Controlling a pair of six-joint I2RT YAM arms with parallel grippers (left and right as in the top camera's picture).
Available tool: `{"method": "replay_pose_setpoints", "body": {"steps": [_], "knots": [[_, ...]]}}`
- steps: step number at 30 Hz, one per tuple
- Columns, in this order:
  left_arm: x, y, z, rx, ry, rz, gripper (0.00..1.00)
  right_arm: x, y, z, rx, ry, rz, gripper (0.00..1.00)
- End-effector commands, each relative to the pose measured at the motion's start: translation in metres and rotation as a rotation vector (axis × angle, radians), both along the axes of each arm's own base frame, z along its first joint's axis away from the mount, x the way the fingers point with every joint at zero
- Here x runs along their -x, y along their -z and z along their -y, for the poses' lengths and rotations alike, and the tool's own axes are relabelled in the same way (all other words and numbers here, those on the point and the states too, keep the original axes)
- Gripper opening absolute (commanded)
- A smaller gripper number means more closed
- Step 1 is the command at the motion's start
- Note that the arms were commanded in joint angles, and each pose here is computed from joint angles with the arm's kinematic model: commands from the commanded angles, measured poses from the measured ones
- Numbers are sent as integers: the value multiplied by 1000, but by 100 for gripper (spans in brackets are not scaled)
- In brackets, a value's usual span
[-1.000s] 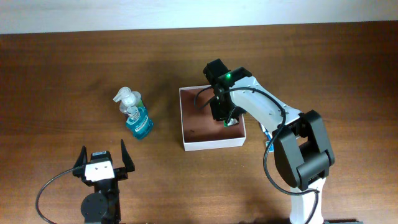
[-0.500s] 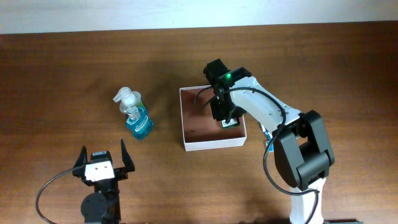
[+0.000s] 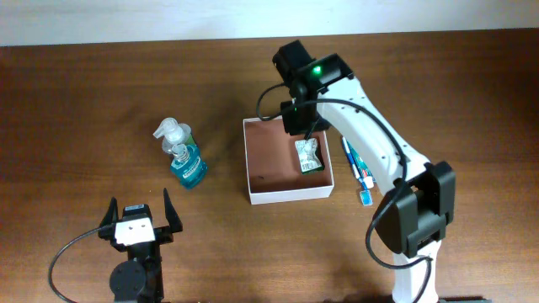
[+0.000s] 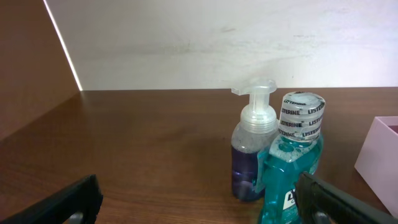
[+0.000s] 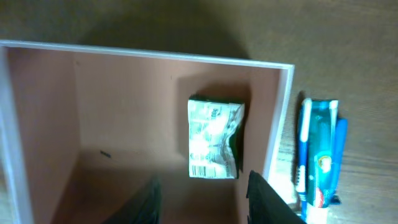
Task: Pack container
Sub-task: 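Lower the soap bar into the box and open the right gripper, then move the right gripper over the Colgate toothpaste tube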
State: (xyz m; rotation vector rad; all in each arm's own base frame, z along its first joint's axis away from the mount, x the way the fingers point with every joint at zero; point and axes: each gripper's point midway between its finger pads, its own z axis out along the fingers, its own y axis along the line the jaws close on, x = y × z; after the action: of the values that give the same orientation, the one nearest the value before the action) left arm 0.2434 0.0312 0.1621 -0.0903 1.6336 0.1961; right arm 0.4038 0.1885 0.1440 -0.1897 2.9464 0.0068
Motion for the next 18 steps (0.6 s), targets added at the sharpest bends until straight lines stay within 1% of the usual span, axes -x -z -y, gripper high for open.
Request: {"method": "replay_pose_setpoints", "body": {"steps": [1, 5, 7, 13, 15, 17, 18], "knots": [[0, 1, 2, -15, 9, 0, 99, -7, -19, 32, 33, 57, 11, 38], [0, 1, 2, -16, 9, 0, 100, -1, -16, 88, 73, 133, -80, 37], [0, 1, 2, -16, 9, 0, 99, 0, -16, 111, 80, 126, -109, 37], [0, 1, 2, -15, 9, 0, 99, 2, -6, 147, 93, 78, -156, 35], [0, 1, 2, -16, 9, 0, 99, 3, 1, 153, 95, 88, -172, 28], [0, 1, 2, -15, 9, 0, 99, 6, 11, 156, 98, 77, -191, 24], [0, 1, 2, -16, 9, 0, 99, 8, 15, 157, 100, 77, -200, 24]]}}
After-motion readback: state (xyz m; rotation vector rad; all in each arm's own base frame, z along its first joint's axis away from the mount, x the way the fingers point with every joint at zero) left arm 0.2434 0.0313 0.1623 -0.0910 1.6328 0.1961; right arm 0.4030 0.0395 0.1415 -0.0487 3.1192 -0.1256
